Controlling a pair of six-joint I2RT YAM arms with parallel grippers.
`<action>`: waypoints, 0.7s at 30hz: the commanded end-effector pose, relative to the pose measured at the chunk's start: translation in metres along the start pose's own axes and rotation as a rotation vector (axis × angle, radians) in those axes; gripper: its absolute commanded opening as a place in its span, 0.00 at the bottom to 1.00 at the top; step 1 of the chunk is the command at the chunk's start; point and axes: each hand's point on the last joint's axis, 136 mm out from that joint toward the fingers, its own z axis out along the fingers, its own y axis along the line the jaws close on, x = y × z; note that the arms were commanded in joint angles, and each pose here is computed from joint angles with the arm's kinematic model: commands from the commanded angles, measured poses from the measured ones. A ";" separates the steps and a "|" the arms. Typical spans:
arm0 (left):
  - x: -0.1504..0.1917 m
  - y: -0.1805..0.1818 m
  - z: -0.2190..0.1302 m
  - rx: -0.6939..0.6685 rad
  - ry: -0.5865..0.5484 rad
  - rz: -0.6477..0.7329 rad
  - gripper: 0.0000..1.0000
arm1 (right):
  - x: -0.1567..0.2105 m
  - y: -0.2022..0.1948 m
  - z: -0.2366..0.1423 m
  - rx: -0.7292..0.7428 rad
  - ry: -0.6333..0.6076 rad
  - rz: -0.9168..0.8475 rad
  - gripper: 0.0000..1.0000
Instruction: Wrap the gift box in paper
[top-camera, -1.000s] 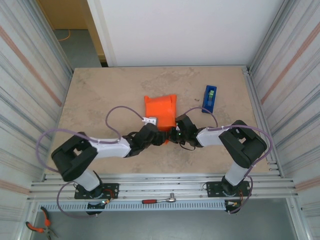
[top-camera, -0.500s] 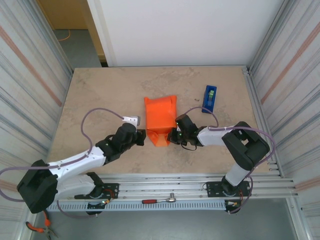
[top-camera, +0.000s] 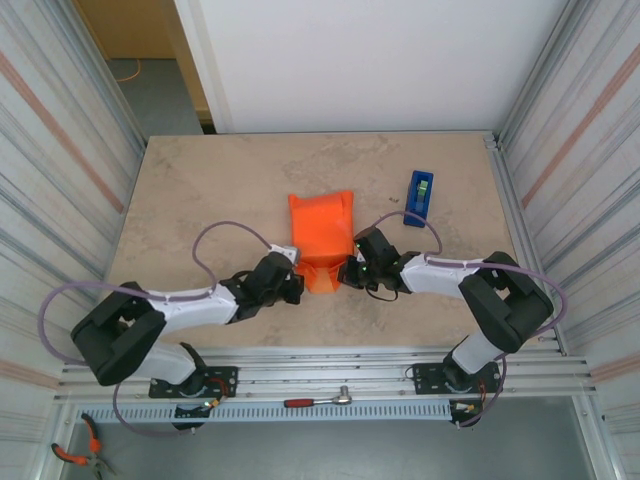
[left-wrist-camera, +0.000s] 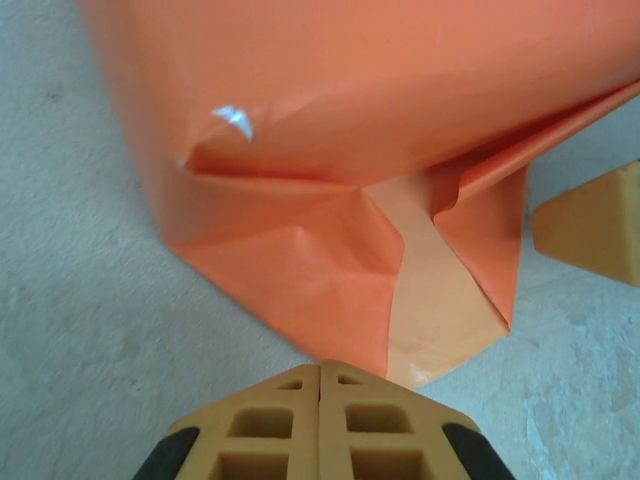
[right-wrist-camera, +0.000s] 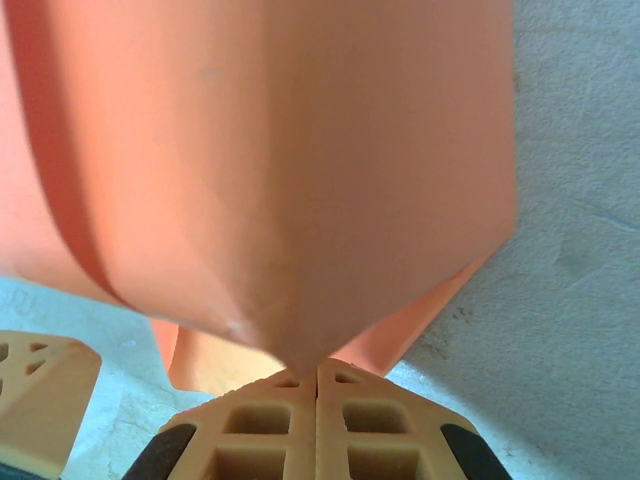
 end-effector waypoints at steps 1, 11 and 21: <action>-0.021 -0.014 0.006 0.024 -0.056 0.031 0.04 | -0.008 0.003 -0.007 0.004 -0.026 -0.025 0.00; -0.016 -0.002 0.037 -0.093 -0.062 0.067 0.01 | -0.017 0.004 -0.001 -0.002 -0.036 -0.014 0.00; -0.010 -0.008 0.039 -0.104 -0.061 0.087 0.01 | -0.017 0.003 0.002 -0.005 -0.032 -0.007 0.00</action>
